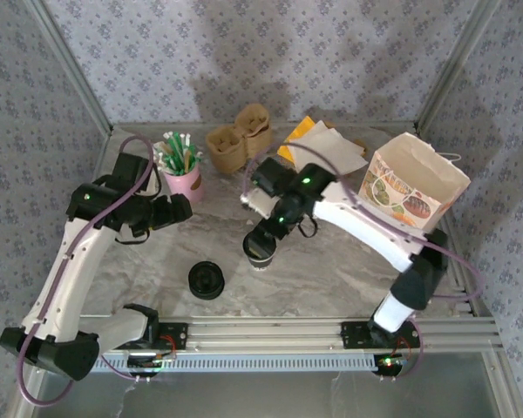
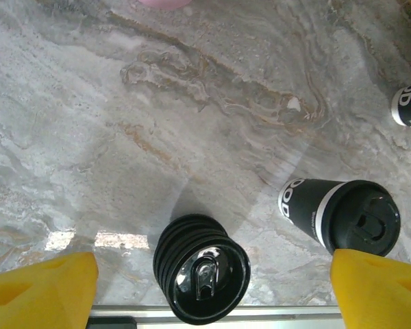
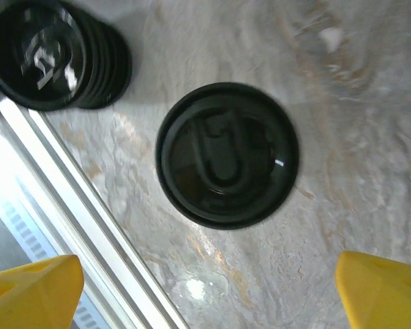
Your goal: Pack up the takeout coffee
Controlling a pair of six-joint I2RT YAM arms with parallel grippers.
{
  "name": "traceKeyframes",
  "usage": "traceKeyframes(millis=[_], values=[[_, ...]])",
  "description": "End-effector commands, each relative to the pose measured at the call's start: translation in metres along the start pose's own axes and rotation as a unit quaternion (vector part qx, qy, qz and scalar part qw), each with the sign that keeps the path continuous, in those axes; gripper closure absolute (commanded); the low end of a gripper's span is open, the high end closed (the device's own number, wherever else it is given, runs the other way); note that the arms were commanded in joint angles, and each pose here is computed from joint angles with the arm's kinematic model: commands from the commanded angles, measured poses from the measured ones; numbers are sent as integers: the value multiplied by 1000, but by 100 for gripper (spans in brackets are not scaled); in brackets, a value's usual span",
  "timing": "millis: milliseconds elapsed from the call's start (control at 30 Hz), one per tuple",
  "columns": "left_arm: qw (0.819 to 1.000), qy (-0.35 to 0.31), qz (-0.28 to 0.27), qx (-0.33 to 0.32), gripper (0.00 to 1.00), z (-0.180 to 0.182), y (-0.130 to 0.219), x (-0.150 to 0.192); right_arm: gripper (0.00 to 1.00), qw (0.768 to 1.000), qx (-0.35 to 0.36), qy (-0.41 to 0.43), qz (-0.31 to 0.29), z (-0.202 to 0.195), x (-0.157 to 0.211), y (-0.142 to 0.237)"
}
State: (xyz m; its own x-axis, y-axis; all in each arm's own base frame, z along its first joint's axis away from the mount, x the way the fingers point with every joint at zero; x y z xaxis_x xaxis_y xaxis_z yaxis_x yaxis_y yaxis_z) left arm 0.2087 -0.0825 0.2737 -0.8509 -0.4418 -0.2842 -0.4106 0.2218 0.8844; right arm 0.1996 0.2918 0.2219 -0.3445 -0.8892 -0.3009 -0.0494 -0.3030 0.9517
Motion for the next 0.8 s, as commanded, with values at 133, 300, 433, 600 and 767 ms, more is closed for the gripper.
traceKeyframes(millis=[133,300,433,600,767], values=[[999,23,-26,24,3,10,15,10,3,992,22,117,40,-6,-16,-19],[999,24,-16,30,2,9,14,10,6,990,17,122,72,-8,-19,-38],[999,21,-18,34,2,6,17,8,9,988,13,124,86,-7,-18,-46],[999,22,-20,36,2,6,17,7,13,988,5,125,93,-5,-19,-50],[999,21,-18,39,1,5,16,5,16,986,5,125,114,-6,-14,-57]])
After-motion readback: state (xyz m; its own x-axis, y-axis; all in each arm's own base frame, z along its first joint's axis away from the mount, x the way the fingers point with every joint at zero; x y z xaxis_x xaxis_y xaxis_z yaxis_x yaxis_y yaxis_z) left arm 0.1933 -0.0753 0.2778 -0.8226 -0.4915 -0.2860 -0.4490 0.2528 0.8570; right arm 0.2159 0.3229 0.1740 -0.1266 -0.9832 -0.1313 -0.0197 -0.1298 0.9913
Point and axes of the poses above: each hand's point on the last joint's axis, 136 mm out from that joint toward the fingers, its own y axis back along the fingers, its own z axis along the line the jaws close on, x = y × z, the point moved 2 cm from there along y, back along the fingers, and after that the axes turned 10 degrees about y, right-handed, at the moved point
